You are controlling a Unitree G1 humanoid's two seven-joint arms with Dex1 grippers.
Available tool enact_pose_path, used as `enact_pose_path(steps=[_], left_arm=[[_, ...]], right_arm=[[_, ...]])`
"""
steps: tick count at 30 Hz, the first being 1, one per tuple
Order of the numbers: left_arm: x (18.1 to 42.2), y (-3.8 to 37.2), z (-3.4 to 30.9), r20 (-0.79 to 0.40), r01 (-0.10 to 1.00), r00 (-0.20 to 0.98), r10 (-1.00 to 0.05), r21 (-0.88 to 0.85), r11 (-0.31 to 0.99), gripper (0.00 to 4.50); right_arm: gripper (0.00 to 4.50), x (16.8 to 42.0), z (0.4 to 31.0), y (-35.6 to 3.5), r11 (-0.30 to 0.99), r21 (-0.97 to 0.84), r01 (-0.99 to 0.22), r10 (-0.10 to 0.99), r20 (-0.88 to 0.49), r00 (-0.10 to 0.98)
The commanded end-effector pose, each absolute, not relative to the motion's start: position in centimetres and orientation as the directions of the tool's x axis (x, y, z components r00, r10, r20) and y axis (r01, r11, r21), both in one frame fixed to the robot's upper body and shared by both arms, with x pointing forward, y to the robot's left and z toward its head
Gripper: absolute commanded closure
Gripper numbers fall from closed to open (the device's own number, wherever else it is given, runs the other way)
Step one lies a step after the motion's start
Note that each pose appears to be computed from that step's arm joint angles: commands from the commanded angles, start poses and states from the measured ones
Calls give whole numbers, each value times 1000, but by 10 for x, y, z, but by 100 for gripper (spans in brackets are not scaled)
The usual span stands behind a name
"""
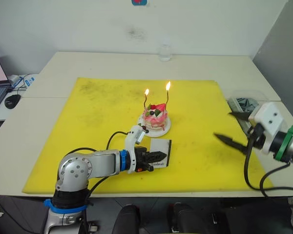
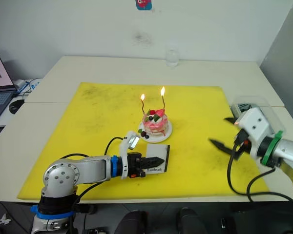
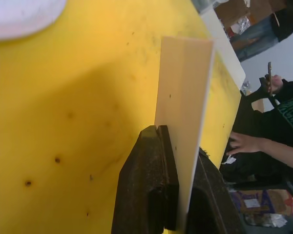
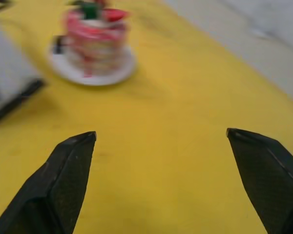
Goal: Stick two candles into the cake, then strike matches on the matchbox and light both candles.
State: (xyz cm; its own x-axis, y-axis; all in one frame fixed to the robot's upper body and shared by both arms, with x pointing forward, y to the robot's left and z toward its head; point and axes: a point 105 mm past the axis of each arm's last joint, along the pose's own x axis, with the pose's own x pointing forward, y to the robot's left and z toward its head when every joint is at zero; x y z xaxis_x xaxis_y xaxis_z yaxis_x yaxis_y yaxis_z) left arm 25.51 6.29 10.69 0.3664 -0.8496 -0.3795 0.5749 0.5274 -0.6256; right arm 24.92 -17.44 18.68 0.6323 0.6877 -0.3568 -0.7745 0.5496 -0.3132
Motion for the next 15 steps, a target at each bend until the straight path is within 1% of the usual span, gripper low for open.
enact_pose_path(steps=[1,4,8,10,11,12,15], left_arm=[[253,64,104,-406,558,360,-840,-629,542,450],[251,63,97,-423,534,356,-833,-640,553,450],[253,62,88,-461,514,354,-814,-631,581,450],[255,63,89,-465,525,361,-808,-615,588,391],[256,62,91,-464,533,361,-809,-609,587,373],[256,62,93,-463,542,362,-809,-602,587,345],[257,62,97,-460,560,359,-812,-589,582,250]], right_arm=[[3,231,186,-156,442,-262,-858,759,-399,514],[3,228,184,-149,415,-242,-877,776,-410,480],[3,230,181,-144,413,-238,-879,777,-411,476],[0,229,180,-143,406,-237,-883,778,-417,469],[0,229,180,-142,403,-236,-884,778,-420,467],[0,228,179,-141,403,-235,-885,778,-421,466],[0,227,178,-141,400,-236,-886,774,-430,464]])
